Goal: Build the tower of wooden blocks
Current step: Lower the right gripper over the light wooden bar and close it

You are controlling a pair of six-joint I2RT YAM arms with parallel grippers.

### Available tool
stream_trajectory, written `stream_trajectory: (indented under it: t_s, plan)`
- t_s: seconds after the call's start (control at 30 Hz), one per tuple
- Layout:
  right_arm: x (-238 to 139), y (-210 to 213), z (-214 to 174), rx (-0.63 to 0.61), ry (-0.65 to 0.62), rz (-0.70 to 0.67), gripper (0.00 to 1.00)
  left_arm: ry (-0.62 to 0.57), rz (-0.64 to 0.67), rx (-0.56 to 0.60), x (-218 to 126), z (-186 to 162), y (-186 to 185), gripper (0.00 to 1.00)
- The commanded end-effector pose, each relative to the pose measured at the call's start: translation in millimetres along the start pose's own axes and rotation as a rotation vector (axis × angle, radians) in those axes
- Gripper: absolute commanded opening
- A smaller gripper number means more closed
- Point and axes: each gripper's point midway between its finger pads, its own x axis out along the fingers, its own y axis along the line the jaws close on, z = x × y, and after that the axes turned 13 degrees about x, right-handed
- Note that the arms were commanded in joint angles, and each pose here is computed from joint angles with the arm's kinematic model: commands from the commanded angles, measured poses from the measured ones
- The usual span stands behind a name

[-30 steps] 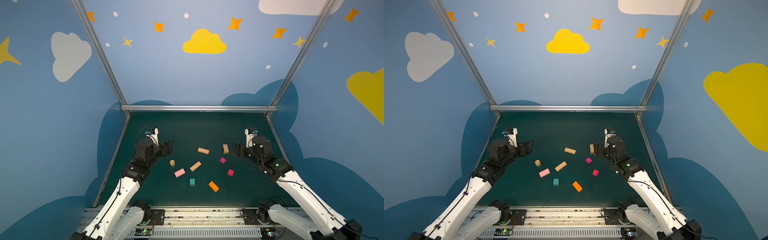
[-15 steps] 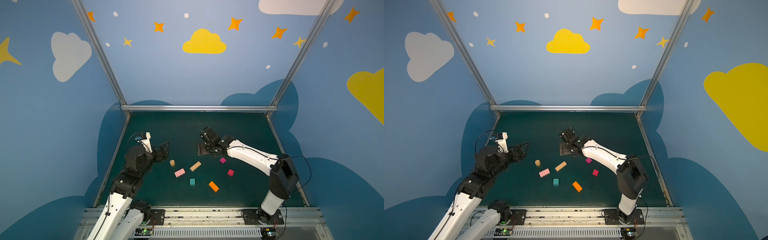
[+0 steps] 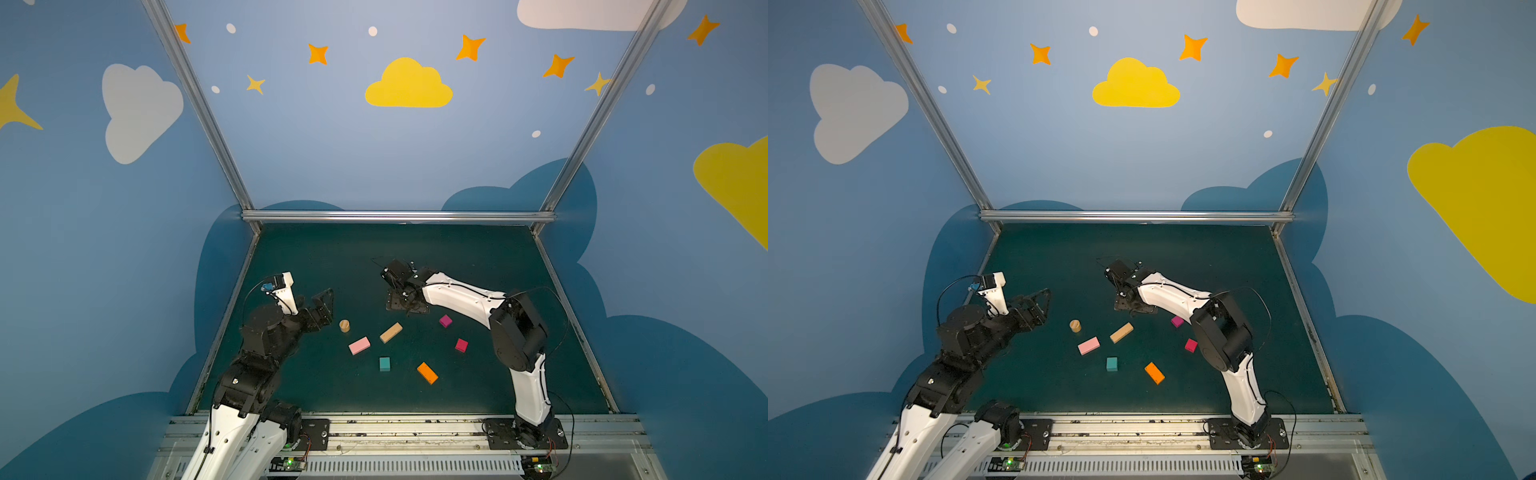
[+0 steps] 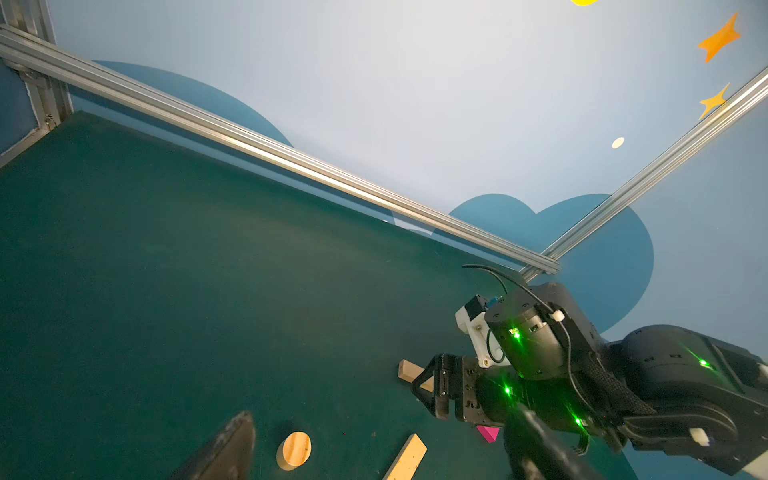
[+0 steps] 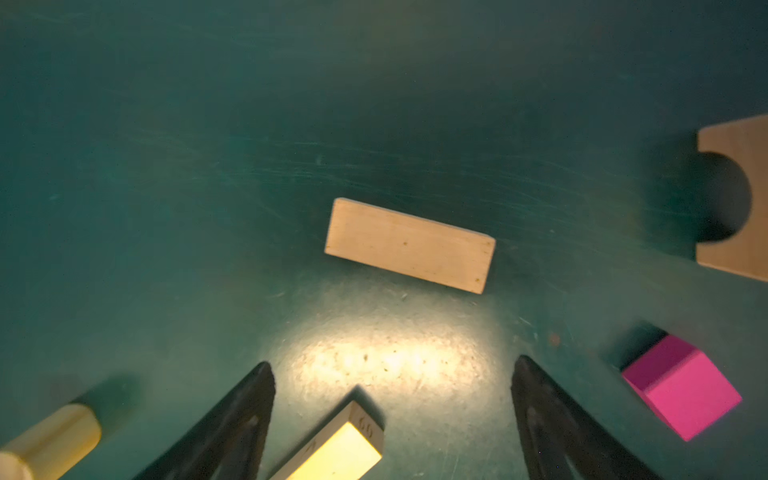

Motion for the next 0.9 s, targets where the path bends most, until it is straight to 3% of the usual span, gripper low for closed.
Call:
stream_trajectory:
  t_s: [0.0,0.43,0.87]
  plan:
    - [9.8,-7.5,8.6,0.078,-0.015,-0.055,0.88,-0.002,-0.015,0.001,1.3,1.3,-3.1,0.93]
    - [26.8,-0.9,29.2,0.135,-0.016,-0.033,0.88,-0.002,-0.014,0.041,-1.3,6.7,-4.4,0.94]
    - [38.1,1.1,25.6,0.134,0.005,-0.063,0.88,-0.01,-0.02,0.044,-2.6,6.5,-5.3,0.94]
